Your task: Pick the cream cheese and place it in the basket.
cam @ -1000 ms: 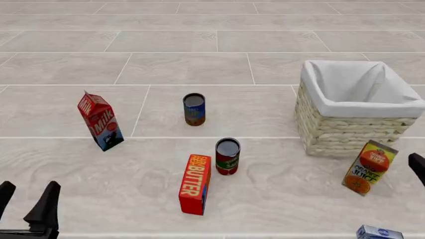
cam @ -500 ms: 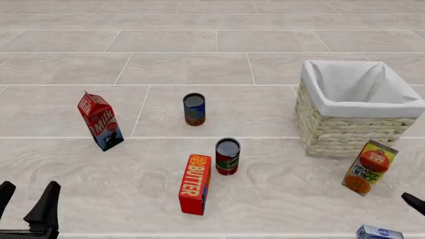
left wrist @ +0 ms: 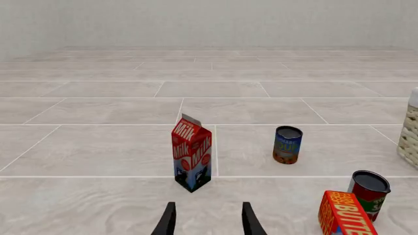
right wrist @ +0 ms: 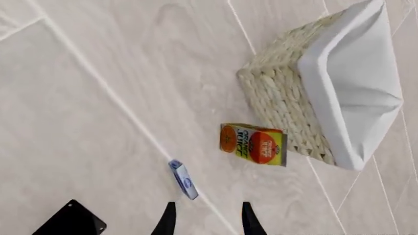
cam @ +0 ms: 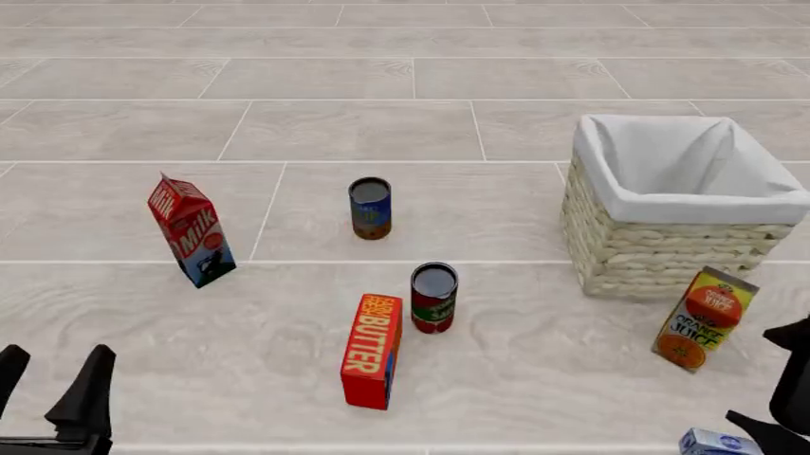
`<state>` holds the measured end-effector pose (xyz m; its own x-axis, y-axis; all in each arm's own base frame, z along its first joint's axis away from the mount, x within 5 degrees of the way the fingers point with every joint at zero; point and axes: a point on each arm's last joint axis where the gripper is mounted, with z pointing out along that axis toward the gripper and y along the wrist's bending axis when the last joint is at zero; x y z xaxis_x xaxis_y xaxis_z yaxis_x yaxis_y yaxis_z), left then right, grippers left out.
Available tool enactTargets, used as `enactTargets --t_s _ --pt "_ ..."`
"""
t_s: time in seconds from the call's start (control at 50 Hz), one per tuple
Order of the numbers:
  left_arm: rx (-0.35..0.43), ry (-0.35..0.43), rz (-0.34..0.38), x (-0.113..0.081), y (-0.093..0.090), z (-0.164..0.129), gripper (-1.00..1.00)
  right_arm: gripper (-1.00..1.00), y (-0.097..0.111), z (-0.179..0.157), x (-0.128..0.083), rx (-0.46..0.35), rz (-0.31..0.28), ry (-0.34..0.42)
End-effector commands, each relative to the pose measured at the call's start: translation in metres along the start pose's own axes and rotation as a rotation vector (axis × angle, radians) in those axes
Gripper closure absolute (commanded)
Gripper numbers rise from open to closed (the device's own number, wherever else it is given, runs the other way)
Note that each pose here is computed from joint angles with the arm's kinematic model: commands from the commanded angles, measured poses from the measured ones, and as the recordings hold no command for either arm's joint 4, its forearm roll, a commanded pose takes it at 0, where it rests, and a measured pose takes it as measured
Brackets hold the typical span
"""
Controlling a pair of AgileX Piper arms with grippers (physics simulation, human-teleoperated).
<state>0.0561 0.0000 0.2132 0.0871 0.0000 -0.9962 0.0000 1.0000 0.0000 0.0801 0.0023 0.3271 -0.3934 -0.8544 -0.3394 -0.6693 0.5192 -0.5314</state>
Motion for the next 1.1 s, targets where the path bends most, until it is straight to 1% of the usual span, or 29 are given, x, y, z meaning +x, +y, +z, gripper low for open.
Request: enactTargets --t_s 0.02,0.1,0.12,0.14,0.2,0.26,0.34,0.4,0.46,0.5,0.56,0.58,0.6,0.64,0.7,0.76,0.82,0.88,0.96,1.1 --pt "0.0 0.0 0.0 0.0 0.0 0.0 -1.0 -1.0 0.001 0.029 0.008 -0.046 -0.029 0.069" --pt "0.0 0.0 0.0 0.0 0.0 0.0 -1.0 -1.0 -0.002 0.037 0.01 -0.036 -0.032 0.088" --pt "0.0 0.0 0.0 0.0 0.0 0.0 -1.0 -1.0 -0.003 0.039 0.01 -0.037 -0.025 0.089" --pt "0.0 0.0 0.0 0.0 0.0 0.0 -1.0 -1.0 -0.007 0.04 0.007 -0.039 -0.005 0.088" --pt "0.0 0.0 0.0 0.0 0.0 0.0 -1.0 -1.0 -0.006 0.047 0.012 -0.042 -0.023 0.108" --pt "0.0 0.0 0.0 0.0 0.0 0.0 -1.0 -1.0 -0.005 0.05 0.01 -0.062 -0.013 0.106" --pt "0.0 0.0 0.0 0.0 0.0 0.0 -1.0 -1.0 -0.01 0.06 0.018 -0.058 -0.007 0.146" --pt "0.0 0.0 0.0 0.0 0.0 0.0 -1.0 -1.0 -0.013 0.062 0.016 -0.067 -0.002 0.148" --pt "0.0 0.0 0.0 0.0 0.0 0.0 -1.0 -1.0 -0.016 0.068 0.019 -0.072 0.001 0.164" --pt "0.0 0.0 0.0 0.0 0.0 0.0 -1.0 -1.0 -0.016 0.074 0.024 -0.088 -0.003 0.188" --pt "0.0 0.0 0.0 0.0 0.0 0.0 -1.0 -1.0 -0.015 0.078 0.027 -0.112 0.002 0.202" --pt "0.0 0.0 0.0 0.0 0.0 0.0 -1.0 -1.0 -0.013 0.081 0.029 -0.124 -0.007 0.209" --pt "0.0 0.0 0.0 0.0 0.0 0.0 -1.0 -1.0 -0.012 0.083 0.031 -0.125 -0.01 0.215" --pt "0.0 0.0 0.0 0.0 0.0 0.0 -1.0 -1.0 -0.016 0.089 0.031 -0.13 0.013 0.221" --pt "0.0 0.0 0.0 0.0 0.0 0.0 -1.0 -1.0 -0.014 0.094 0.036 -0.137 0.003 0.231" --pt "0.0 0.0 0.0 0.0 0.0 0.0 -1.0 -1.0 -0.012 0.099 0.035 -0.151 0.011 0.231" --pt "0.0 0.0 0.0 0.0 0.0 0.0 -1.0 -1.0 -0.01 0.106 0.041 -0.156 -0.007 0.242" --pt "0.0 0.0 0.0 0.0 0.0 0.0 -1.0 -1.0 -0.011 0.111 0.039 -0.158 -0.002 0.236" --pt "0.0 0.0 0.0 0.0 0.0 0.0 -1.0 -1.0 -0.008 0.119 0.048 -0.162 -0.015 0.254" --pt "0.0 0.0 0.0 0.0 0.0 0.0 -1.0 -1.0 -0.003 0.124 0.052 -0.174 -0.025 0.259"
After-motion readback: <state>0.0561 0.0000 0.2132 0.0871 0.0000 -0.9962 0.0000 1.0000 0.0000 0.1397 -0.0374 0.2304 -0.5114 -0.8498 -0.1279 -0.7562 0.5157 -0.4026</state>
